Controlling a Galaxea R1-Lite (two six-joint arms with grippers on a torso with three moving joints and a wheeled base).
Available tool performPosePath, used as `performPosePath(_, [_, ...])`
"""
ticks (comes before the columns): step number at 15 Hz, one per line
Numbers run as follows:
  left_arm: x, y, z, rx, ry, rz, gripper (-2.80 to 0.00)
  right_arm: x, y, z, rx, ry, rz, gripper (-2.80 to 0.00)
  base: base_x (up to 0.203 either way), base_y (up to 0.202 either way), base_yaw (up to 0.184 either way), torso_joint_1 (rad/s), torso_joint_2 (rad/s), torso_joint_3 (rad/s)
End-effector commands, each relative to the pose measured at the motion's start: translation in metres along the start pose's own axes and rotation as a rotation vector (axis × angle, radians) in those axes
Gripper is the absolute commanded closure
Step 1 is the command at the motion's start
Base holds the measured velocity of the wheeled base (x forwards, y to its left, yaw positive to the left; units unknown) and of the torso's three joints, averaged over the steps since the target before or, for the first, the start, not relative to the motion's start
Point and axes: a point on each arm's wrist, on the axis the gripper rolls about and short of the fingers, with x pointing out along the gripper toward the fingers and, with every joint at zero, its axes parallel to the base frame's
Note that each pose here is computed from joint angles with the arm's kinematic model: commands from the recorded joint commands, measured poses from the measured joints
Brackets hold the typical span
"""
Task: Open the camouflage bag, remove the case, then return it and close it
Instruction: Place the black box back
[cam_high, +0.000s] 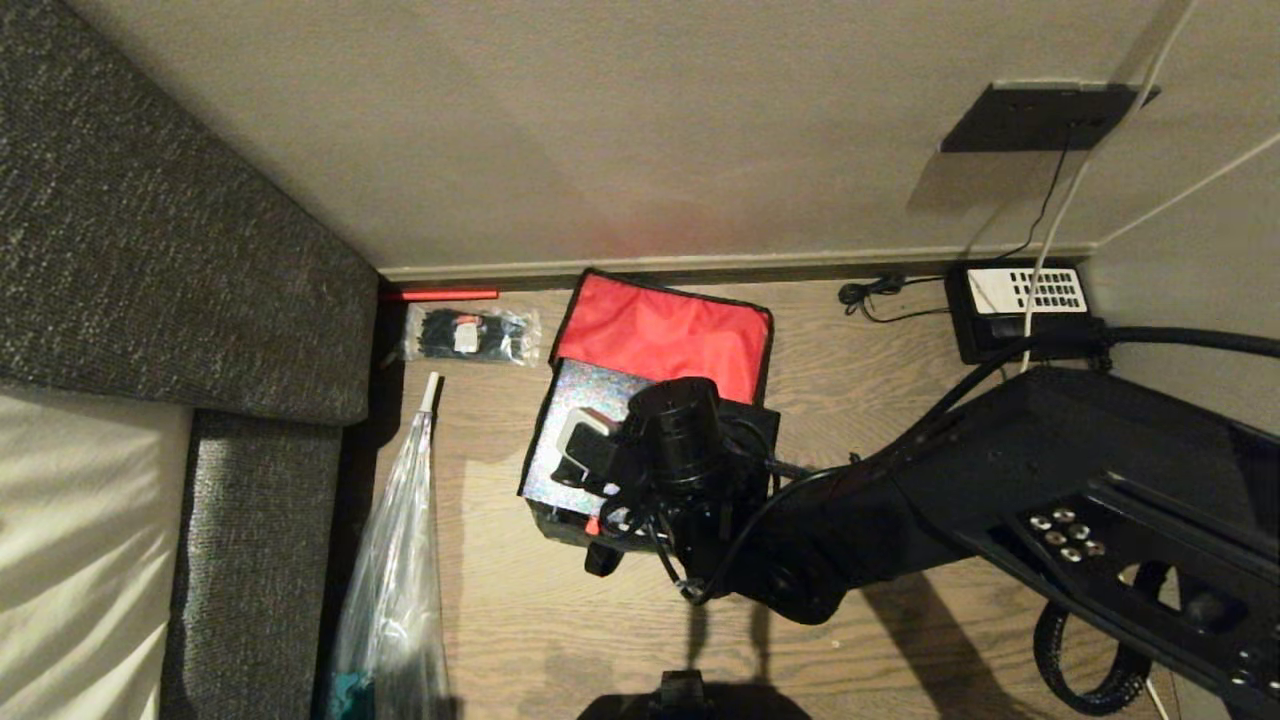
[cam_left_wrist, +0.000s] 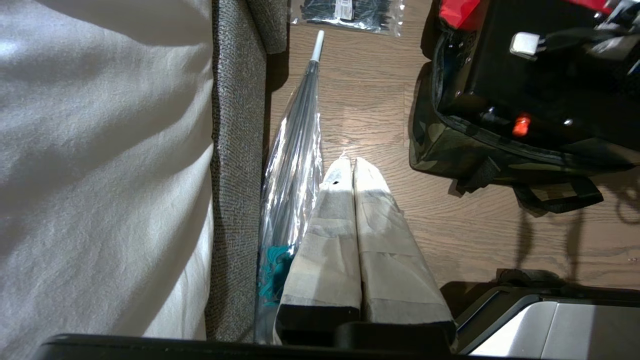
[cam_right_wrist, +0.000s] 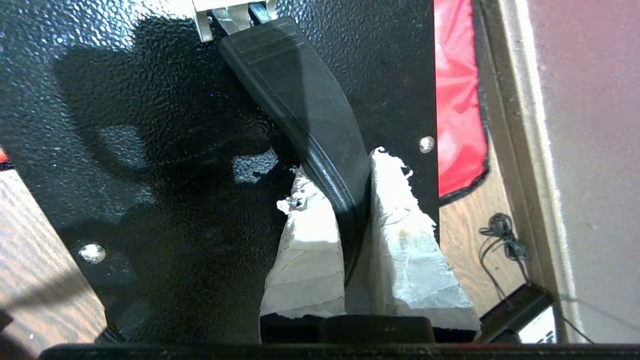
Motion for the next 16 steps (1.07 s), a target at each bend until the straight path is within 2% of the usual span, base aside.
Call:
performPosePath(1, [0.000, 0.000, -0.001, 0.000, 0.001, 0.000, 0.00, 0.012, 0.018, -0.011, -0.018, 0.026, 0.011, 0.00, 0.000, 0.000, 0.000, 0.000, 0.00, 0.000])
performPosePath(5, [0.000, 0.000, -0.001, 0.000, 0.001, 0.000, 0.00, 0.025, 0.025, -0.019, -0.005, 0.031, -0.006, 0.00, 0.000, 0.000, 0.000, 0.000, 0.00, 0.000])
performPosePath(10, [0.000, 0.000, -0.001, 0.000, 0.001, 0.001, 0.00, 0.027, 0.023, -0.020, 0.005, 0.031, -0.019, 0.00, 0.000, 0.000, 0.000, 0.000, 0.00, 0.000])
performPosePath(16, [0.000, 0.000, -0.001, 0.000, 0.001, 0.002, 0.00, 0.001, -0.030, 0.003, 0.043, -0.019, -0.082, 0.00, 0.000, 0.000, 0.000, 0.000, 0.00, 0.000])
